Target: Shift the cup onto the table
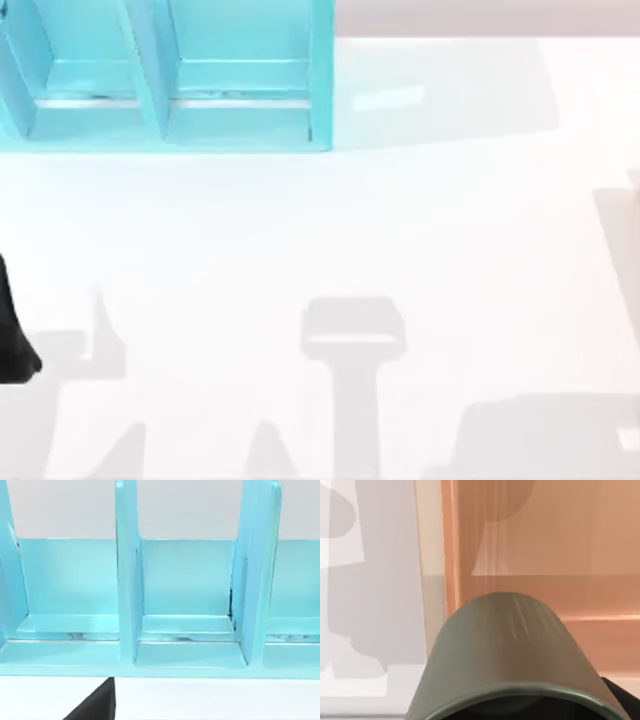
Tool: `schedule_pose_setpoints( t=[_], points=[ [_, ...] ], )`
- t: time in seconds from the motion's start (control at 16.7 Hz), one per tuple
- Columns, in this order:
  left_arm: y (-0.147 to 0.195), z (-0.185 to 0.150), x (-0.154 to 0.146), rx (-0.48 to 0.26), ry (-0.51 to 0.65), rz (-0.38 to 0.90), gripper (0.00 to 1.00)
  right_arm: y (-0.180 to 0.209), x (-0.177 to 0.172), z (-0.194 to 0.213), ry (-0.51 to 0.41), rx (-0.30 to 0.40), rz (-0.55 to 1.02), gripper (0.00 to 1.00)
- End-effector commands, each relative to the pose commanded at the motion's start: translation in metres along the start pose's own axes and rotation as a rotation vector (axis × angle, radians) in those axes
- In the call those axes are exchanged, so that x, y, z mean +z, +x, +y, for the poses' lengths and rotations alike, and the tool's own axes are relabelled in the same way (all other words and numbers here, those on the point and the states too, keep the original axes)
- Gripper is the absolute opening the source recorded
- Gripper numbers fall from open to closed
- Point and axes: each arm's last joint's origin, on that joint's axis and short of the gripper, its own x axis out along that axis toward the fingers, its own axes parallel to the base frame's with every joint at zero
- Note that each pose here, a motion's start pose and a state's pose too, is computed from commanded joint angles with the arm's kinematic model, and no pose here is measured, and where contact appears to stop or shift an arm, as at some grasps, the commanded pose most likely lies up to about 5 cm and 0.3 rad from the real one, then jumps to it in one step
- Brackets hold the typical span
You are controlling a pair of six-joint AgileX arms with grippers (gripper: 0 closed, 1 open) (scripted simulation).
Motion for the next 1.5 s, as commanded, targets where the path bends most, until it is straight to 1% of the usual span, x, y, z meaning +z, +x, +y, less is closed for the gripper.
schedule_pose_setpoints(
  t=[0.12,0.24,0.42,0.48,0.6,0.72,0.78,0.9,0.96,1.08,1.2,1.32,1.5],
  points=[
    [0.000,0.000,0.000,0.000,0.000,0.000,1.00,-0.005,0.008,0.005,-0.002,-0.007,-0.020,0.00],
    [0.000,0.000,0.000,0.000,0.000,0.000,1.00,-0.016,0.024,0.018,-0.005,-0.015,-0.058,0.00],
    [0.000,0.000,0.000,0.000,0.000,0.000,1.00,-0.038,0.061,0.061,-0.012,-0.006,-0.121,0.00],
    [0.000,0.000,0.000,0.000,0.000,0.000,1.00,-0.044,0.073,0.085,-0.014,0.006,-0.134,0.00],
    [0.000,0.000,0.000,0.000,0.000,0.000,1.00,-0.052,0.091,0.146,-0.025,0.037,-0.137,0.00],
    [0.000,0.000,0.000,0.000,0.000,0.000,1.00,-0.052,0.093,0.222,-0.041,0.063,-0.113,0.00],
    [0.000,0.000,0.000,0.000,0.000,0.000,1.00,-0.050,0.086,0.262,-0.049,0.068,-0.094,0.00],
    [0.000,0.000,0.000,0.000,0.000,0.000,1.00,-0.041,0.058,0.337,-0.057,0.063,-0.058,0.00],
    [0.000,0.000,0.000,0.000,0.000,0.000,1.00,-0.036,0.041,0.369,-0.054,0.056,-0.046,0.00],
    [0.000,0.000,0.000,0.000,0.000,0.000,1.00,-0.025,0.004,0.420,-0.043,0.039,-0.032,0.00],
    [0.000,0.000,0.000,0.000,0.000,0.000,1.00,-0.013,-0.029,0.455,-0.032,0.016,-0.025,0.00],
    [0.000,0.000,0.000,0.000,0.000,0.000,1.00,-0.002,-0.053,0.476,-0.020,-0.003,-0.022,0.00],
    [0.000,0.000,0.000,0.000,0.000,0.000,1.00,0.002,-0.064,0.488,-0.005,-0.004,-0.024,0.00]
  ],
)
